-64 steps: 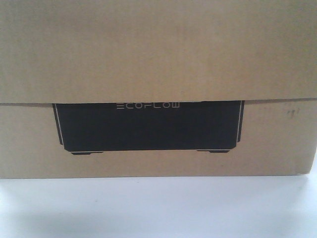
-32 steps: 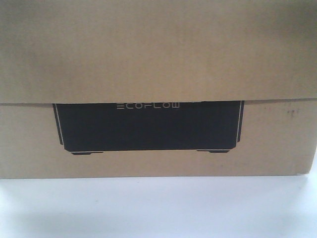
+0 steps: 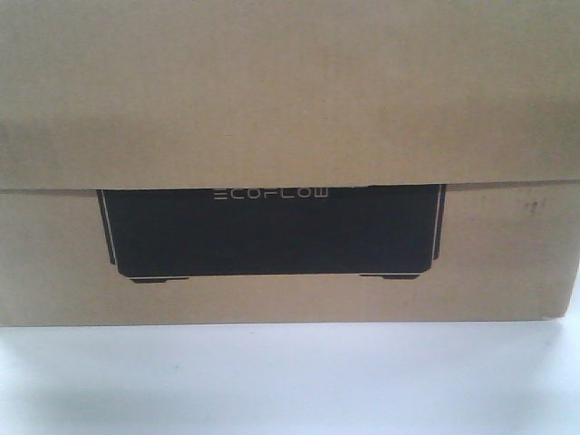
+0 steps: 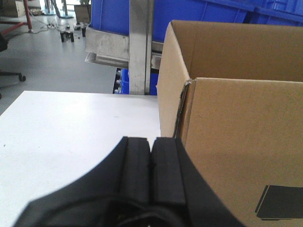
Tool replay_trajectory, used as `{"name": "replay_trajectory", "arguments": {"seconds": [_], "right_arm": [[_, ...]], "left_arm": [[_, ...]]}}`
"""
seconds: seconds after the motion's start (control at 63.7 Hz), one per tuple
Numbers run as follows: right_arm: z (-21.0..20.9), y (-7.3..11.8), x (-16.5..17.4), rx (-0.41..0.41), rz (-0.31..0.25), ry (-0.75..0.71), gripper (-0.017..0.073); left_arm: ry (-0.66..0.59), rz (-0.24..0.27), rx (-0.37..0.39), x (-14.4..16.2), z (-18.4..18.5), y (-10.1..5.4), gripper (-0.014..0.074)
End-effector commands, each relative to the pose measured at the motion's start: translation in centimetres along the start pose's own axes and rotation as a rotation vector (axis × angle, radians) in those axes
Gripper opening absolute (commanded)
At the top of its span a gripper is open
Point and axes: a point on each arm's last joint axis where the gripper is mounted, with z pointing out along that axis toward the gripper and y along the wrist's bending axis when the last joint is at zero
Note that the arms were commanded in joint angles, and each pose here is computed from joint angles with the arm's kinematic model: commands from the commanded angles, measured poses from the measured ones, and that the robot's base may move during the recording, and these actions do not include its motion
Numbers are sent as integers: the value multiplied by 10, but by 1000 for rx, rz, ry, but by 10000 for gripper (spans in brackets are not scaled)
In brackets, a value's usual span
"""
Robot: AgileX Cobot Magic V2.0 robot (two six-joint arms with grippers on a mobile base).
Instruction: Grab box from left shelf to table start
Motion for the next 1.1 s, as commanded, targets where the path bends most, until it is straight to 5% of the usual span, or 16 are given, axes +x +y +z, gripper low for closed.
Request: {"name": "replay_trajectory", "arguments": {"seconds": [0.0,0.753,1.083], "right_arm": [[-2,1,-16,4,-24,-116,51],[-1,0,-14,6,-25,-110,51],[6,-8,59,14,-27,-104,51]], "left_arm": [[-111,0,27,-14,-3,-2,-94],[-108,0,26,-13,-3,-2,-94],[-108,0,26,-13,-3,-2,-94]]}}
